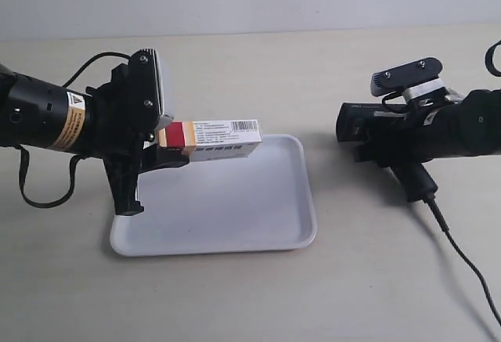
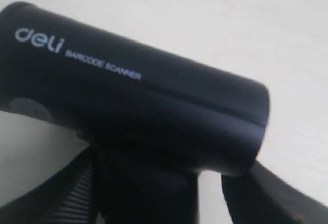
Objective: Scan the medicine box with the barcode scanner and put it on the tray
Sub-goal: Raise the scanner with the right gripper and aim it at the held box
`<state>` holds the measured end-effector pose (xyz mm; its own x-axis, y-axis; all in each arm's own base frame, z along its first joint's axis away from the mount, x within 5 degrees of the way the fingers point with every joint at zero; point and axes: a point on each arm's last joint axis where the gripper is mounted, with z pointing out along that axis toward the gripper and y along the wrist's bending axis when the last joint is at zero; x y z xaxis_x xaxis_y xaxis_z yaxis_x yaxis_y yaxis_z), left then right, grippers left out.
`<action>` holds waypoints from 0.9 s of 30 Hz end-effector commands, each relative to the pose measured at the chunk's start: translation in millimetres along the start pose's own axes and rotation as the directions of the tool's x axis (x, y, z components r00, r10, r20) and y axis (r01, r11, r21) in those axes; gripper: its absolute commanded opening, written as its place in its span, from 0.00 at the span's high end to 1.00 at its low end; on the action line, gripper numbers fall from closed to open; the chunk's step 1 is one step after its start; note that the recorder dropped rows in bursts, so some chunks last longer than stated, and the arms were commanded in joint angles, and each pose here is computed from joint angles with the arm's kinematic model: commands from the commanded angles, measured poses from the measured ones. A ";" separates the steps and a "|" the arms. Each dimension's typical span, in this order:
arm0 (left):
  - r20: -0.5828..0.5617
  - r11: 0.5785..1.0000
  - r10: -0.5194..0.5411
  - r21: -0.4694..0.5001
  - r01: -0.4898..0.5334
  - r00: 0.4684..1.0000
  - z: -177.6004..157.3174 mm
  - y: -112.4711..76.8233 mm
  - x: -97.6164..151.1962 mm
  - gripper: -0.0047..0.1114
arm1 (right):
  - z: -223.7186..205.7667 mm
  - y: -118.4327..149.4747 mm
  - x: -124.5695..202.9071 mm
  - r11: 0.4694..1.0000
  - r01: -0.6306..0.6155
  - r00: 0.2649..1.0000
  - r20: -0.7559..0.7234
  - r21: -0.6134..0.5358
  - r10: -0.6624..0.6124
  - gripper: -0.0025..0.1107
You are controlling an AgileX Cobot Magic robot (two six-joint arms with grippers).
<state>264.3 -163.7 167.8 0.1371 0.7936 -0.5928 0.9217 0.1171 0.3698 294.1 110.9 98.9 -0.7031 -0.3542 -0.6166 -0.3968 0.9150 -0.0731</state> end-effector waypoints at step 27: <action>0.184 0.982 -0.148 0.140 0.124 0.972 -14.0 8.3 34.2 0.96 | -76.1 27.8 1.0 0.980 0.190 0.977 0.107 -0.065 -0.182 0.98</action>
<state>269.6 -128.4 164.9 0.0928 0.6416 -0.7614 0.9736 0.1017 0.2043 234.3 119.9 150.1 -0.5952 -0.4936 -0.6341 -0.5597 0.8209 -0.1135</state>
